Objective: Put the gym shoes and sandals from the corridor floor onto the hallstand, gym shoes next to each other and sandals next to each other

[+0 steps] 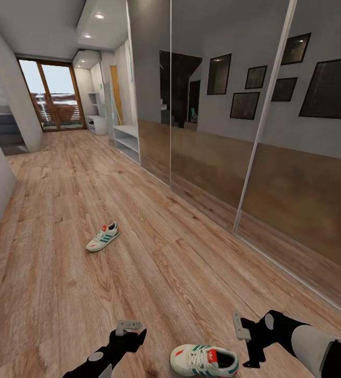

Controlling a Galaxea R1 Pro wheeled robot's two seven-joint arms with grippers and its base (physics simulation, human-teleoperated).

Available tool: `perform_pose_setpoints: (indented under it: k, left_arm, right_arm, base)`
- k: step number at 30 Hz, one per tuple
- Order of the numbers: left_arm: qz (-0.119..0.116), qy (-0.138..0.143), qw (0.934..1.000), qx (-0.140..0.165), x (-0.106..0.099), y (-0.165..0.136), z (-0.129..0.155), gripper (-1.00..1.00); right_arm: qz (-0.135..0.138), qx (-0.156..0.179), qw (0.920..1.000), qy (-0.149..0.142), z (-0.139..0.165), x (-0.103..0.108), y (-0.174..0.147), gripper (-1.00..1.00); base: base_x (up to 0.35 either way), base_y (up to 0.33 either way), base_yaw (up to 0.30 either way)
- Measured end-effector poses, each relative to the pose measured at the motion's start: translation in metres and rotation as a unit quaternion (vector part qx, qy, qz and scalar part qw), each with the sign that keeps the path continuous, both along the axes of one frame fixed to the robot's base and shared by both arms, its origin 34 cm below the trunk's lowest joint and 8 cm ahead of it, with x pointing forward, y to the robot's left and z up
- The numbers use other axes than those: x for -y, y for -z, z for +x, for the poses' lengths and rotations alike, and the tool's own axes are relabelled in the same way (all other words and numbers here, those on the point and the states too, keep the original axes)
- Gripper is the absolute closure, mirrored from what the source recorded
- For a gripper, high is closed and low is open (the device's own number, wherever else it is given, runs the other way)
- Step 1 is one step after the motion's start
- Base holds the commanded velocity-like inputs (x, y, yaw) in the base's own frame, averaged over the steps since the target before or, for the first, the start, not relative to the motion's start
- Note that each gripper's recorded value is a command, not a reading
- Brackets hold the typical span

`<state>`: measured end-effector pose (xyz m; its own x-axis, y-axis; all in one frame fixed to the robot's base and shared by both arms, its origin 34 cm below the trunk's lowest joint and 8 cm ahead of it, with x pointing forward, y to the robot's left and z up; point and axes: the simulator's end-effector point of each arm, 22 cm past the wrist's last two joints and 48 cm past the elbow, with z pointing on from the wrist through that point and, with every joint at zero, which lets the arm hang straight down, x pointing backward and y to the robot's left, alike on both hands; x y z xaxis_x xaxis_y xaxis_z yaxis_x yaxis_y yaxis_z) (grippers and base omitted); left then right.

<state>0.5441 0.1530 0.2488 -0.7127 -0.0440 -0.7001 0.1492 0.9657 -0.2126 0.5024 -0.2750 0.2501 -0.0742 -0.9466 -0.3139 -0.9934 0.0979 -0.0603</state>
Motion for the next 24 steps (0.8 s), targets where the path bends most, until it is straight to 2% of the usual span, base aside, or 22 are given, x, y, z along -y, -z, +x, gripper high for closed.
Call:
perform_pose_setpoints:
  k: [14, 24]
  left_arm:
    - [0.0, -0.002, 1.0, 0.0, -0.001, 0.0, 0.0, -1.0]
    - [0.001, -0.001, 1.0, -0.001, -0.001, 0.0, 0.0, -1.0]
  right_arm:
    - [0.002, -0.007, 1.0, -0.002, -0.009, -0.004, 0.005, -1.0]
    - [0.011, -0.012, 0.9998, -0.009, -0.016, -0.02, 0.009, -1.0]
  base:
    - [0.028, 0.0, 0.0]
    - [0.085, 0.0, 0.0]
